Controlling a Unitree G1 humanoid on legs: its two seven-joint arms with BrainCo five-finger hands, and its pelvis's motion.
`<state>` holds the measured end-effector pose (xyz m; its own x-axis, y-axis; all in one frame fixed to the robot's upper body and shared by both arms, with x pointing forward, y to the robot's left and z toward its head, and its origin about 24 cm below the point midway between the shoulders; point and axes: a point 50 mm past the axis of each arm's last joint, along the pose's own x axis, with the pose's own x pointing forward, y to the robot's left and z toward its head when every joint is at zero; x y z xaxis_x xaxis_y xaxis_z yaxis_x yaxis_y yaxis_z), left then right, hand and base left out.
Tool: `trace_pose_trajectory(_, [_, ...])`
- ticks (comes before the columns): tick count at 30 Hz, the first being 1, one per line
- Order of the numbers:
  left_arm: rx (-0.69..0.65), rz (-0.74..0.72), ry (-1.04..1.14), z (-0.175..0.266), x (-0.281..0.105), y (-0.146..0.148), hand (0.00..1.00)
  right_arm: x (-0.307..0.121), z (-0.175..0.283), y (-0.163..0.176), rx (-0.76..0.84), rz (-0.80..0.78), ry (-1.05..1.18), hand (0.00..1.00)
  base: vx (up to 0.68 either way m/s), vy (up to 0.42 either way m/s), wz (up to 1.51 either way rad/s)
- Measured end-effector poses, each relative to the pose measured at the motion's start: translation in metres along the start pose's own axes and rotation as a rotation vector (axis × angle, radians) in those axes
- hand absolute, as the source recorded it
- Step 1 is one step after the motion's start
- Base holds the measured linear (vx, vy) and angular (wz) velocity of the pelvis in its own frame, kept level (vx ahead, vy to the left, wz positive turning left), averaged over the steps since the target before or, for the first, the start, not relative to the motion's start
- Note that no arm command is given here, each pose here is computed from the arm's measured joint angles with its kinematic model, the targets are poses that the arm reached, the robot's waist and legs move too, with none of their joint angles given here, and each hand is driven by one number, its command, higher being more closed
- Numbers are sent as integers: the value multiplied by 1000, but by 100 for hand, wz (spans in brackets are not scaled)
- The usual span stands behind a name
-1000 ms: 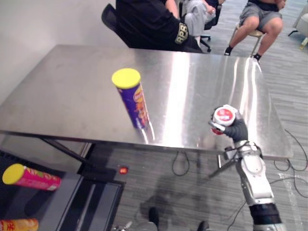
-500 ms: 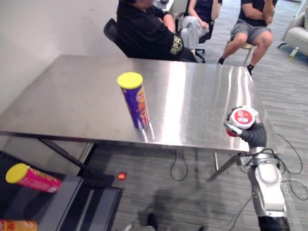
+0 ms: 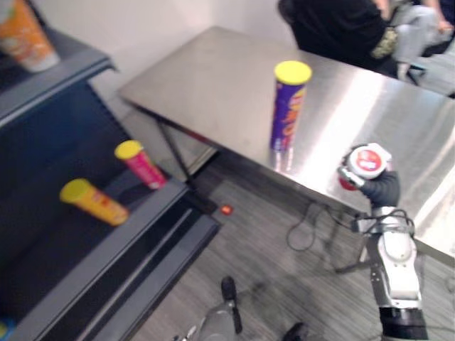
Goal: Put the gum and the chips on the shelf.
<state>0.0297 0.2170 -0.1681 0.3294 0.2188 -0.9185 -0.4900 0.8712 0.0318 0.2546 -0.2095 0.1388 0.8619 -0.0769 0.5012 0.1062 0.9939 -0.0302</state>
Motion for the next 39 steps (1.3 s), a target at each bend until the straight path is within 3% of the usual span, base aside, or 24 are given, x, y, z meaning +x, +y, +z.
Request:
trace_pose_trajectory(8, [-94, 36, 32, -12, -5, 13, 0, -19, -8, -15, -21, -89, 57, 100, -77, 96, 73])
trace_pose_trajectory(14, [-75, 45, 7, -3, -3, 17, 0, -23, -7, -24, -43, -125, 64, 100, -45, 193, 46])
trace_pose_trajectory(35, [-88, 36, -65, 18, 2, 12, 0, -16, -14, 2, -32, -10, 81, 100, 25, 41, 16])
trace_pose_trajectory(39, [-120, 38, -84, 22, 2, 12, 0, -7, -18, 22, 2, 67, 82, 100, 67, -28, 20])
